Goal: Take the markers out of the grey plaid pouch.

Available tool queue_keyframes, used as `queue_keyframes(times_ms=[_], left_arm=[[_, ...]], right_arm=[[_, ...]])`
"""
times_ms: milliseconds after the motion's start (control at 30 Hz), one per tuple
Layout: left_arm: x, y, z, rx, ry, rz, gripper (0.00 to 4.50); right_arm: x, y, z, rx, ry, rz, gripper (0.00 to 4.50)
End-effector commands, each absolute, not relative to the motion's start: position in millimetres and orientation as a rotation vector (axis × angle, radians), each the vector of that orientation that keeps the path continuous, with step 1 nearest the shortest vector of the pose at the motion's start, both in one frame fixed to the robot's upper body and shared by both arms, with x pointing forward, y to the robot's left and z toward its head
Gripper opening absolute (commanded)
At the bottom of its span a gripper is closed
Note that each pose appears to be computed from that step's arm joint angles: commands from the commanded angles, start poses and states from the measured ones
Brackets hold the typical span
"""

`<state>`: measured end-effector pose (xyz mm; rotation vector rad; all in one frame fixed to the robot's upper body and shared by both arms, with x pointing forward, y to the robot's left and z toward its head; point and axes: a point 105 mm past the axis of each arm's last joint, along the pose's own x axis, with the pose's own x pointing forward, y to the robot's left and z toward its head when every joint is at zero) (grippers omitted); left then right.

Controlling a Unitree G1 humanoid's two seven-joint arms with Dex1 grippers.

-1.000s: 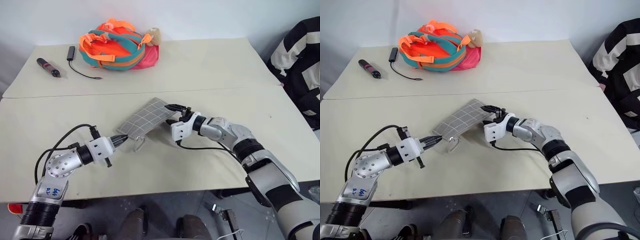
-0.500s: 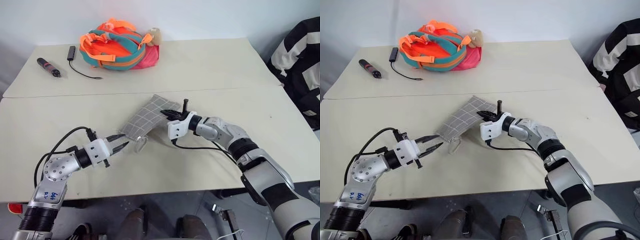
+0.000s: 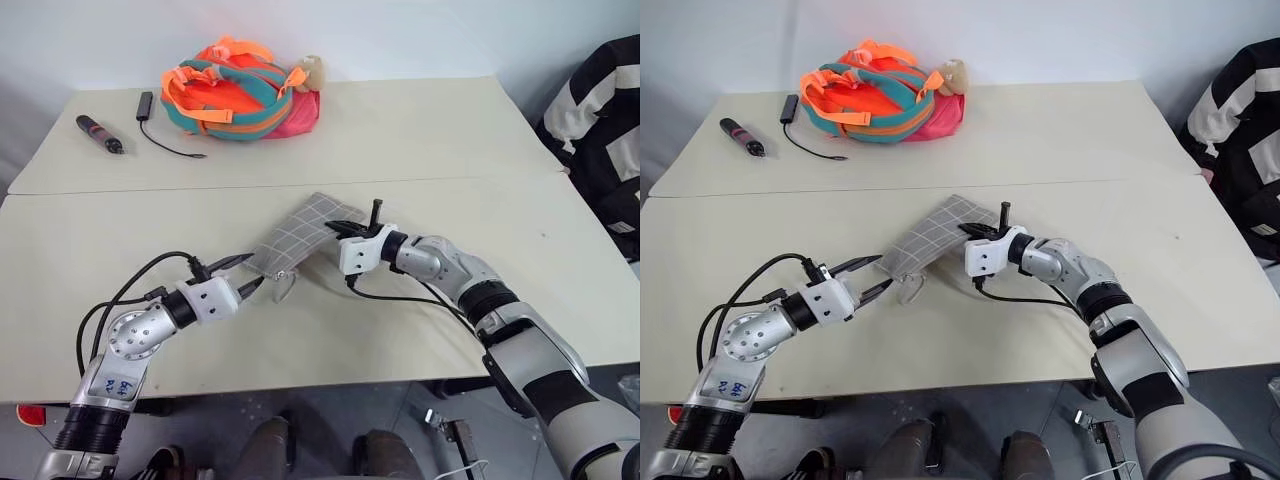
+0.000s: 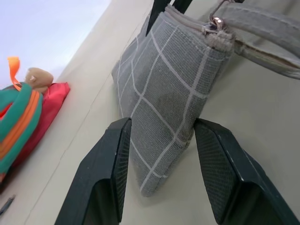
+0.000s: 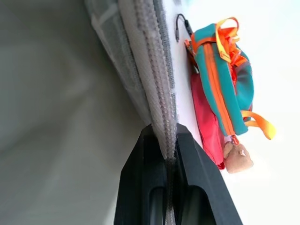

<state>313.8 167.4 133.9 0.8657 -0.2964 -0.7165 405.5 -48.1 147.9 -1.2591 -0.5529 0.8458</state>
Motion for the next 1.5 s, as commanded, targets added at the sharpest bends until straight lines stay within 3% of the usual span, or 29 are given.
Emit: queue_keyframes(times_ms=[33,200,600,833,1067,1333,1500], left_arm=[[319.0,160.6,146.0,0.846,-0.355,-0.694,2.23],[310.1,157.9,131.7,0.985,-0.333,-0.772,2.23],[314.4,173.6,148.4,0.928,-0.353,-0.706,2.23],[317.7,153.0,142.5,0.889,-0.366,-0.744,2.23],[318.4,157.0,138.6,0.892,-0.344,-0.732,0.05],[317.1,158.7,139.5,0.900,-0.346,-0.724,0.02],[318.2,157.7,139.1,0.962,-0.352,-0.702,0.00]], right_arm=[[400.3,-35.2,164.7,-1.200,-0.621,0.850,0.00],[401.9,-36.1,169.2,-1.159,-0.605,0.839,0.00],[400.1,-37.6,169.9,-1.141,-0.594,0.845,0.00],[399.1,-37.3,168.6,-1.139,-0.589,0.848,0.00],[399.2,-38.8,168.6,-1.137,-0.586,0.845,0.00],[399.5,-42.1,168.4,-1.075,-0.555,0.860,0.00],[398.2,-52.0,173.3,-0.838,-0.456,0.904,1.51]])
